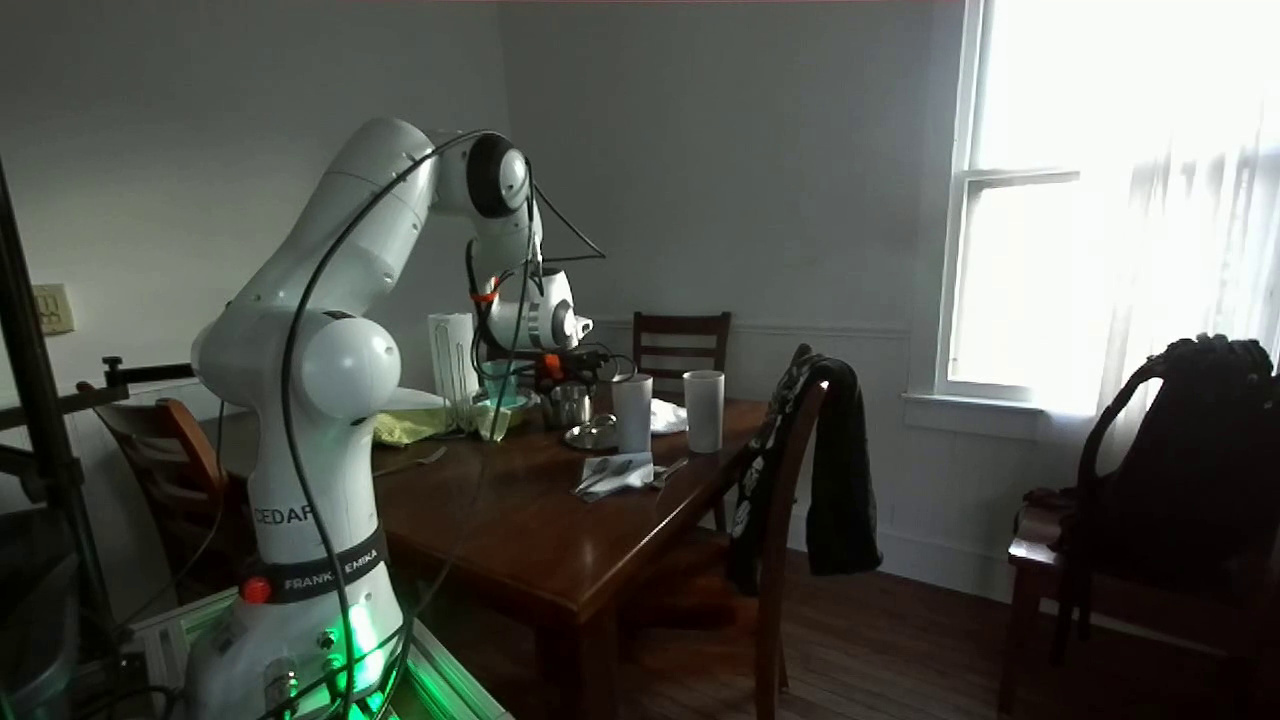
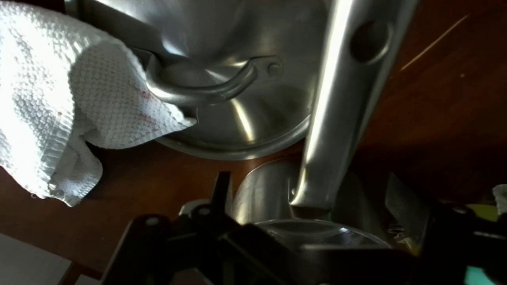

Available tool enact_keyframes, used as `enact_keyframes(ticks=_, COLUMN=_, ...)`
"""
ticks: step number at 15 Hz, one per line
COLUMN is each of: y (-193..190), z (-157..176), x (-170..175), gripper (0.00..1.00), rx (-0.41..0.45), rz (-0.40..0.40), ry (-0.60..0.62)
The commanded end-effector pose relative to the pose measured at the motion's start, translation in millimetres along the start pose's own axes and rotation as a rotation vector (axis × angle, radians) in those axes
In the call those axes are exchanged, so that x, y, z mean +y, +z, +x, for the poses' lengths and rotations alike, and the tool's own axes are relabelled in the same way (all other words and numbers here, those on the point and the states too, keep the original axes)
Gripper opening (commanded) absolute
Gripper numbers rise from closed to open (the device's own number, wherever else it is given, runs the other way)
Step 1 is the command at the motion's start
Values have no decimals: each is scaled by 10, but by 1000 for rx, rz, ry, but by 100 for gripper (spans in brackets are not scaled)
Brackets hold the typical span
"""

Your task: Move the pot to the middle of the table

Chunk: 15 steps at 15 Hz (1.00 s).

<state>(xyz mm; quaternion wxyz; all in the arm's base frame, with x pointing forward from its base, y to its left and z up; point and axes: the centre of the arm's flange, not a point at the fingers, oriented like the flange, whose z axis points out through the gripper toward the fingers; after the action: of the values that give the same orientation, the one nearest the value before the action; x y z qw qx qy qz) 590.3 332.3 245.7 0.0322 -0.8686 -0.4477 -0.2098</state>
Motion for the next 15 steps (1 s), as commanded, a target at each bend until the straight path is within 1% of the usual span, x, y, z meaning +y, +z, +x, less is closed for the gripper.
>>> enact_keyframes(ticks=1, y=136, z=129, x=97, gripper=100, rx=42, rz=54, ry=3)
enact_keyframes(ticks=2, y=158, z=141, x=111, gripper=98, rx=41, rz=57, ry=4)
enact_keyframes(ticks=3, y=187, z=149, x=123, gripper=91, rx=44, rz=65, ry=7)
enact_keyframes(ticks=4, y=209, z=153, x=135, gripper=88, rx=45, rz=68, ry=10)
enact_keyframes(ticks=5, y=238, z=158, x=145, gripper=69, rx=49, rz=71, ry=8)
enact_keyframes(ticks=6, y=262, z=161, x=151, gripper=64, rx=52, rz=75, ry=9)
enact_keyframes(ticks=7, y=287, z=168, x=156, gripper=63, rx=55, rz=75, ry=4)
enact_keyframes(ticks=11, y=373, z=178, x=154, gripper=33, rx=44, rz=82, ry=-1)
enact_keyframes(ticks=15, y=424, z=182, x=139, gripper=7, rx=43, rz=91, ry=-5)
